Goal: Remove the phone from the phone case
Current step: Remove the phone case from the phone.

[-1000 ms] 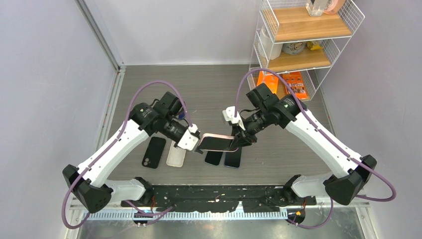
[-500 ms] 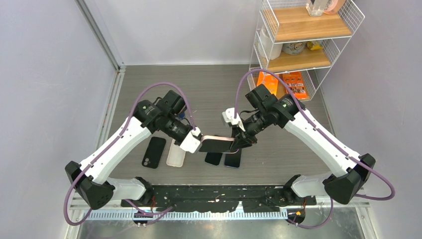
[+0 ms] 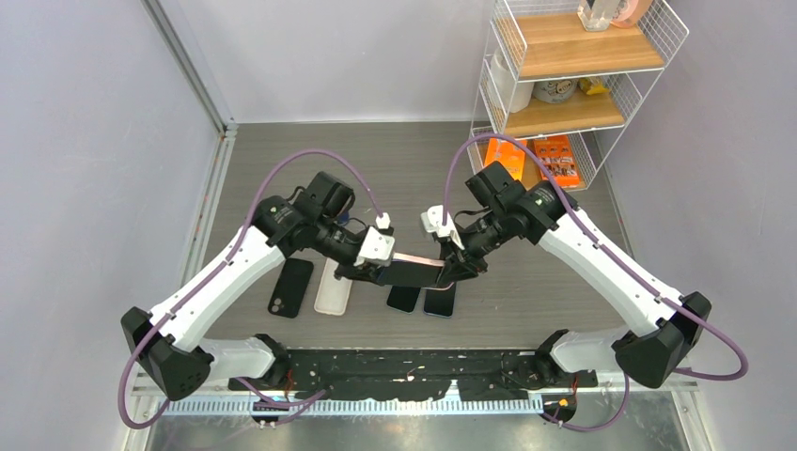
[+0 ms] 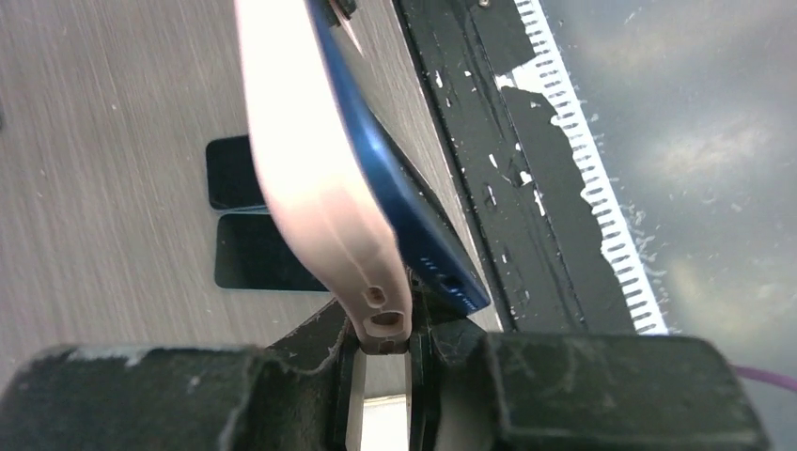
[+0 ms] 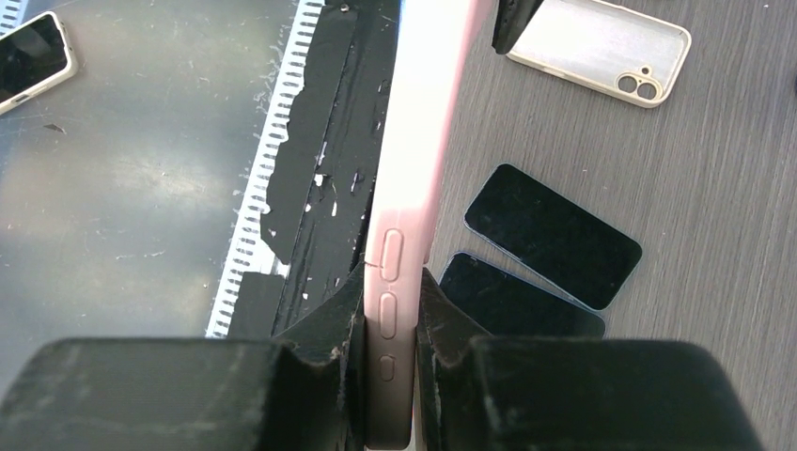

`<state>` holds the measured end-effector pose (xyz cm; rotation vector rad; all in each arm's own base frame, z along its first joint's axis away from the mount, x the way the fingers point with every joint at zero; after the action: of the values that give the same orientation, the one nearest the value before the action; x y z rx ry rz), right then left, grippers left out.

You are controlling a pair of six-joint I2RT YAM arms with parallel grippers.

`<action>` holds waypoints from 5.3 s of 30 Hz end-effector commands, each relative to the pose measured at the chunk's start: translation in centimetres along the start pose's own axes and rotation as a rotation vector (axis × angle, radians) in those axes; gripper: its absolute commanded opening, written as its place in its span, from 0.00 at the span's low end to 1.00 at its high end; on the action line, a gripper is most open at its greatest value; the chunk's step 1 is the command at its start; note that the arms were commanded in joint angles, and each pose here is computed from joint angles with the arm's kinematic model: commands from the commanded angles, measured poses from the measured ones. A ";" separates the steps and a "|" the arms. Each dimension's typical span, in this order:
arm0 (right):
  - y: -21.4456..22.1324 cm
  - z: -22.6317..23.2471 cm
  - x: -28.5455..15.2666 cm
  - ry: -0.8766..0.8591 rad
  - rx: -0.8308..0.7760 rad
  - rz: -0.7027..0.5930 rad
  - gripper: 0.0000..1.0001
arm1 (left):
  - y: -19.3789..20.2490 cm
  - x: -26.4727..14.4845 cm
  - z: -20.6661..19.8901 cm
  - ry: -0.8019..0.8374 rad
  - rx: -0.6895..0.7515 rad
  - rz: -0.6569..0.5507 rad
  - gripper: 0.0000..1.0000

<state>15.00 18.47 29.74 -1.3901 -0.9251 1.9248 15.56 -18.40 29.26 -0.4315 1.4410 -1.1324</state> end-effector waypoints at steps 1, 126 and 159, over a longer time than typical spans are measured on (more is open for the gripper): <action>-0.5 2.2 0.9 -0.135 -0.015 -0.054 0.05 | -4.1 -0.7 4.9 -0.249 0.134 -0.178 0.00; 1.0 -1.4 -0.9 0.097 0.130 -0.093 0.05 | -3.1 -0.9 -1.7 -0.161 -0.169 -0.335 0.62; 1.1 -2.1 -0.5 0.102 0.163 -0.094 0.05 | -3.2 0.9 -0.1 -0.124 -0.167 -0.435 0.48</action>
<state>16.52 17.11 27.73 -1.3208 -0.6807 1.8499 14.49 -20.00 30.54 -1.0177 1.4397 -1.1638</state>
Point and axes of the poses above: each gripper's point midway between its finger pads, its own x axis out along the fingers, its own z axis along the line the jaws close on, y = z × x, the point moved 9 cm from there along -x, back along the fingers, and after that the axes turned 7 degrees about x, right-handed, at the moved point
